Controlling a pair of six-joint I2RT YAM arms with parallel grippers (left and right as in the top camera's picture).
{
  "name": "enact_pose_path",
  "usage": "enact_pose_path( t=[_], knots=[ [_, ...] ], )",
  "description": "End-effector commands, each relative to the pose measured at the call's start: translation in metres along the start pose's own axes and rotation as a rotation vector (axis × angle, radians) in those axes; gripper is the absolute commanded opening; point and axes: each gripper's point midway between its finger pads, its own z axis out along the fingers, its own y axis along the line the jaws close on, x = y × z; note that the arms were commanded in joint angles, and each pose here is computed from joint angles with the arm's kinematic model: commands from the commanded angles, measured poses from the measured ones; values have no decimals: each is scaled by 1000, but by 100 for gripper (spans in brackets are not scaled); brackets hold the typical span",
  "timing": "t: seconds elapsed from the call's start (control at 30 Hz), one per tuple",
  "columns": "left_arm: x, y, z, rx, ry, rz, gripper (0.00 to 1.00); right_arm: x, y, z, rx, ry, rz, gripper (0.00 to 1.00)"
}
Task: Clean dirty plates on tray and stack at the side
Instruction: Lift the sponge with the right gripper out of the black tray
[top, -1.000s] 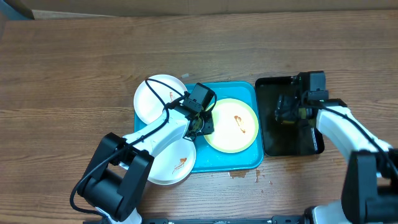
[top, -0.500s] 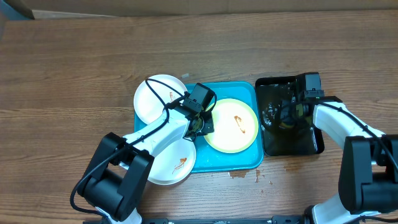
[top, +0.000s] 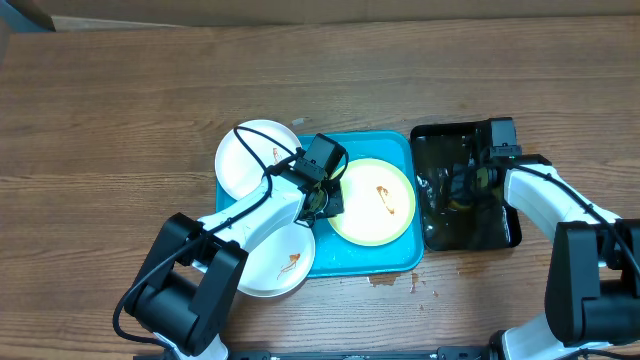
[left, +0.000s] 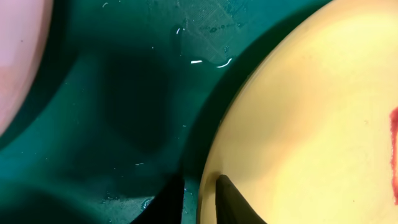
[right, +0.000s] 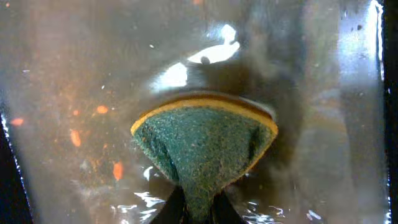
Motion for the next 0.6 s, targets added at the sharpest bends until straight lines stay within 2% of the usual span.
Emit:
enact_pose_path(
  t=[0.0, 0.13, 0.23, 0.3, 0.57],
  knots=[
    [2, 8, 6, -29, 9, 6, 17, -21, 6, -23, -20, -78, -4, 4],
    [1, 8, 6, -30, 6, 6, 16, -40, 11, -61, -37, -164, 20, 4],
    [2, 8, 6, -30, 7, 6, 6, -50, 16, -92, -49, -231, 16, 4],
    [1, 8, 6, -30, 6, 6, 4, -50, 21, -108, -59, -263, 4, 4],
    [-3, 13, 5, -56, -17, 1, 4, -33, 24, -115, 56, -242, -13, 4]
  ],
)
